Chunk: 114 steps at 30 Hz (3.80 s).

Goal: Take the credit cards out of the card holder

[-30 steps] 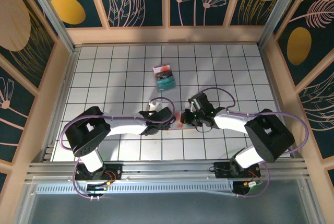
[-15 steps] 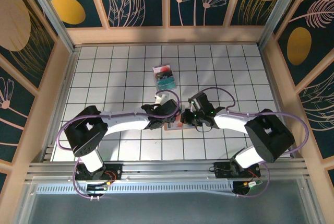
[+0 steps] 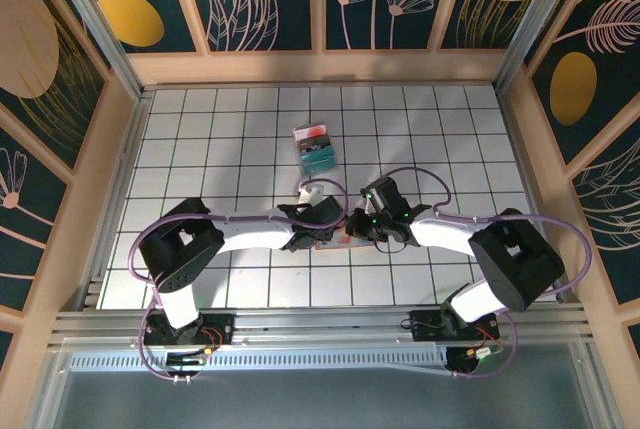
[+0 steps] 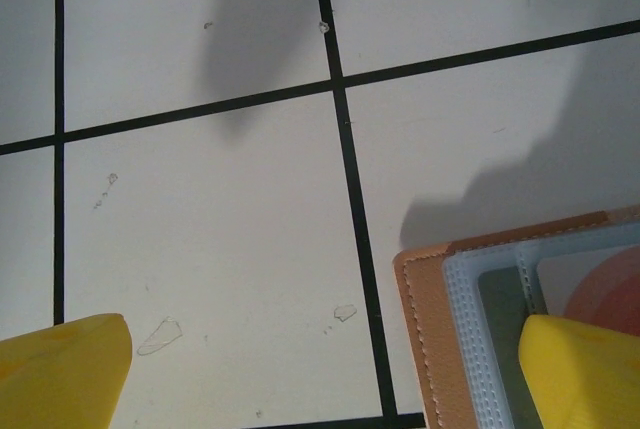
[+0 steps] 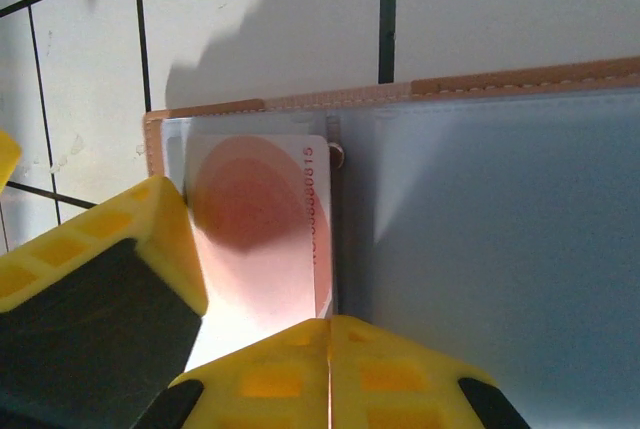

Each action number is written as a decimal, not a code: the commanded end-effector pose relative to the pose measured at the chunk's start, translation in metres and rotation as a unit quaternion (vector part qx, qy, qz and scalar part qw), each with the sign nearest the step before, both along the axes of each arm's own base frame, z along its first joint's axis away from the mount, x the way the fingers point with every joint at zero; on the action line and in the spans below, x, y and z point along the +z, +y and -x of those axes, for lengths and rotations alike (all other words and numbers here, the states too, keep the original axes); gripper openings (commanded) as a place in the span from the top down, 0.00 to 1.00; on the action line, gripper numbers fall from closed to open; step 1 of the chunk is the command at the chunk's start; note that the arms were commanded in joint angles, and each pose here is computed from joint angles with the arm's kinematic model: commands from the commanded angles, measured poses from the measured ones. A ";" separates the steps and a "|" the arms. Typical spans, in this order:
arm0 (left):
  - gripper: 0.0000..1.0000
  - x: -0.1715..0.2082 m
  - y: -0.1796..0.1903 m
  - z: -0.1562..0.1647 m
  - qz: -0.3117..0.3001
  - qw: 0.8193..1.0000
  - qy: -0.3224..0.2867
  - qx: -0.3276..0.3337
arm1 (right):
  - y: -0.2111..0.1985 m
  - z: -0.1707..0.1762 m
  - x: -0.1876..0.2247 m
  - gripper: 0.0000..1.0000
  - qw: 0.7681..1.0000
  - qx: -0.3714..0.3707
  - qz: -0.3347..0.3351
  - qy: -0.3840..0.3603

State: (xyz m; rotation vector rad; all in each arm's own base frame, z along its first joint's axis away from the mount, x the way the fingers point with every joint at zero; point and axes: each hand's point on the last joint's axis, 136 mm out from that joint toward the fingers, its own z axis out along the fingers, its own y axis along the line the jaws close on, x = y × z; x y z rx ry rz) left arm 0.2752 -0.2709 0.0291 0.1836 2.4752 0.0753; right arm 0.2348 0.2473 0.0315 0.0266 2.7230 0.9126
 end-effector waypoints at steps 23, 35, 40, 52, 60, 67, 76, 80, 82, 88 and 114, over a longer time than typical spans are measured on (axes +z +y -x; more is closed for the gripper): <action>0.01 -0.051 0.042 0.025 -0.077 0.996 0.042 -0.001 | 0.003 -0.010 0.019 0.80 0.999 -0.003 -0.013 -0.029; 0.01 -0.056 0.046 0.031 -0.078 0.995 0.056 0.001 | -0.002 -0.004 0.011 0.74 0.999 -0.010 -0.032 -0.021; 0.01 -0.058 0.048 0.033 -0.077 0.995 0.060 0.002 | -0.004 0.000 0.004 0.75 0.999 -0.014 -0.037 -0.015; 0.01 -0.061 0.042 0.034 -0.068 0.995 0.069 0.001 | 0.004 0.002 0.008 0.77 0.997 -0.003 -0.080 -0.023; 0.01 -0.060 0.041 0.034 -0.065 0.995 0.072 0.001 | 0.010 0.000 0.009 0.82 0.994 0.009 -0.105 -0.020; 0.01 -0.059 0.042 0.035 -0.063 0.996 0.070 0.004 | 0.010 0.000 0.010 0.93 0.992 0.008 -0.128 -0.018; 0.01 -0.051 0.041 0.031 -0.061 0.996 0.059 0.005 | -0.002 -0.001 0.013 1.00 0.992 -0.009 -0.120 -0.026; 0.01 -0.047 0.041 0.029 -0.064 0.996 0.054 0.005 | -0.007 -0.001 0.013 1.00 0.993 -0.013 -0.115 -0.027; 0.01 -0.048 0.042 0.030 -0.067 0.996 0.055 0.005 | -0.008 0.000 0.013 1.00 0.993 -0.014 -0.115 -0.027; 0.01 -0.050 0.043 0.031 -0.067 0.996 0.057 0.005 | -0.006 0.001 0.010 0.88 0.992 -0.013 -0.121 -0.021; 0.01 -0.055 0.037 0.032 -0.055 0.996 0.067 0.003 | 0.003 0.003 -0.001 0.88 0.989 -0.006 -0.148 0.000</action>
